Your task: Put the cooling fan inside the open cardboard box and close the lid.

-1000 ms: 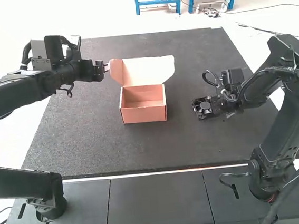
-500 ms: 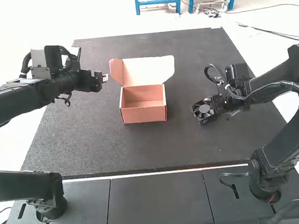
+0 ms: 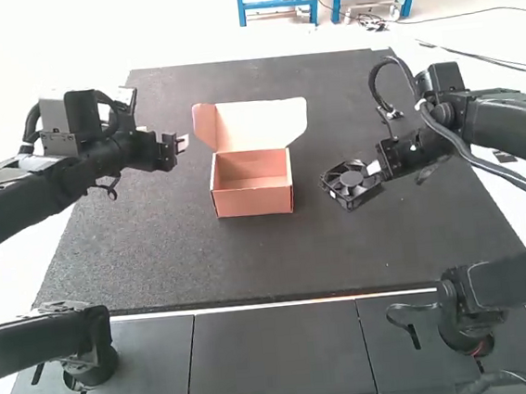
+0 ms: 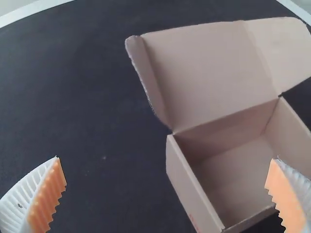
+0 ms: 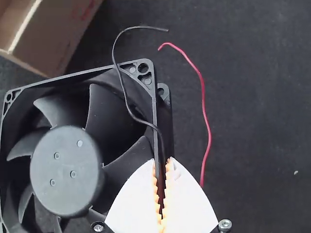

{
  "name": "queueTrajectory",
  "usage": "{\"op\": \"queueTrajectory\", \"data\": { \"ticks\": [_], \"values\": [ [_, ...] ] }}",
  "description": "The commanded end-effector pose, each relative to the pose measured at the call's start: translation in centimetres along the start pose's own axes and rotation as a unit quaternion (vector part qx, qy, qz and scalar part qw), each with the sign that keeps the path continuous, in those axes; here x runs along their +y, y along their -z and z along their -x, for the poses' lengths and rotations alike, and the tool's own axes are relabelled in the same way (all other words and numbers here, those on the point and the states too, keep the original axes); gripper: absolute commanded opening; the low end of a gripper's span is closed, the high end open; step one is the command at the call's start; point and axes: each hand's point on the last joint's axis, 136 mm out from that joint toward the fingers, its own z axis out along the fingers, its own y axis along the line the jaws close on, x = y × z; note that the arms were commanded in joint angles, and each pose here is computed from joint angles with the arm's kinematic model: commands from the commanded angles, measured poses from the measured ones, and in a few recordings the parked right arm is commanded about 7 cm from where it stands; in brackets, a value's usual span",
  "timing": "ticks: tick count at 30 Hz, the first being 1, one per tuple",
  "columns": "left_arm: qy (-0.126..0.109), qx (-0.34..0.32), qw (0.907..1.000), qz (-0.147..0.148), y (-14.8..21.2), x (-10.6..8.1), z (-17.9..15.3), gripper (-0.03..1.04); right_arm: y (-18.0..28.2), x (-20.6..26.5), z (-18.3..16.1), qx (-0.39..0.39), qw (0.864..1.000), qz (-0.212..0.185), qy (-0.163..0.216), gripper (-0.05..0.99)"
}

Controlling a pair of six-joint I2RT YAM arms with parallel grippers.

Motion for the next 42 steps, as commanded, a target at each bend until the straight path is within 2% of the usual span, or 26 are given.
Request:
{"op": "queueTrajectory", "data": {
  "ticks": [1,5,10,14,21,28,32,42],
  "values": [
    [-0.013,-0.019,0.9996,-0.014,0.6,-0.9,1.0,0.97,1.8,3.7,3.5,-0.049,0.997,0.068,-0.002,-0.02],
    [-0.014,-0.022,0.9995,-0.019,0.6,-1.3,1.1,0.97,1.4,8.2,4.7,-0.05,0.992,0.111,-0.003,-0.02],
    [-0.015,-0.027,0.9994,-0.019,0.5,-1.3,1.2,0.97,-0.7,12.5,5.2,-0.039,0.99,0.134,0.021,-0.02],
    [-0.014,-0.028,0.9994,-0.016,0.5,-1.1,1.2,0.97,-2.2,13.4,6.7,-0.048,0.99,0.134,0.025,-0.02],
    [-0.013,-0.027,0.9995,-0.01,0.5,-0.9,1.1,0.97,-5.4,13.2,9.9,-0.069,0.99,0.125,0.004,-0.02],
    [-0.013,-0.036,0.9989,0.025,0.4,0.3,1.2,0.97,-8.7,13.4,12.9,-0.101,0.988,0.111,-0.026,-0.02],
    [-0.014,-0.044,0.998,0.042,0.4,0.9,1.3,0.97,-10.5,14.4,13.7,-0.107,0.987,0.113,-0.031,-0.02],
    [-0.013,-0.044,0.998,0.044,0.3,1.0,1.1,0.97,-13.4,14.3,13.9,-0.102,0.988,0.109,-0.025,-0.02]
  ]
}}
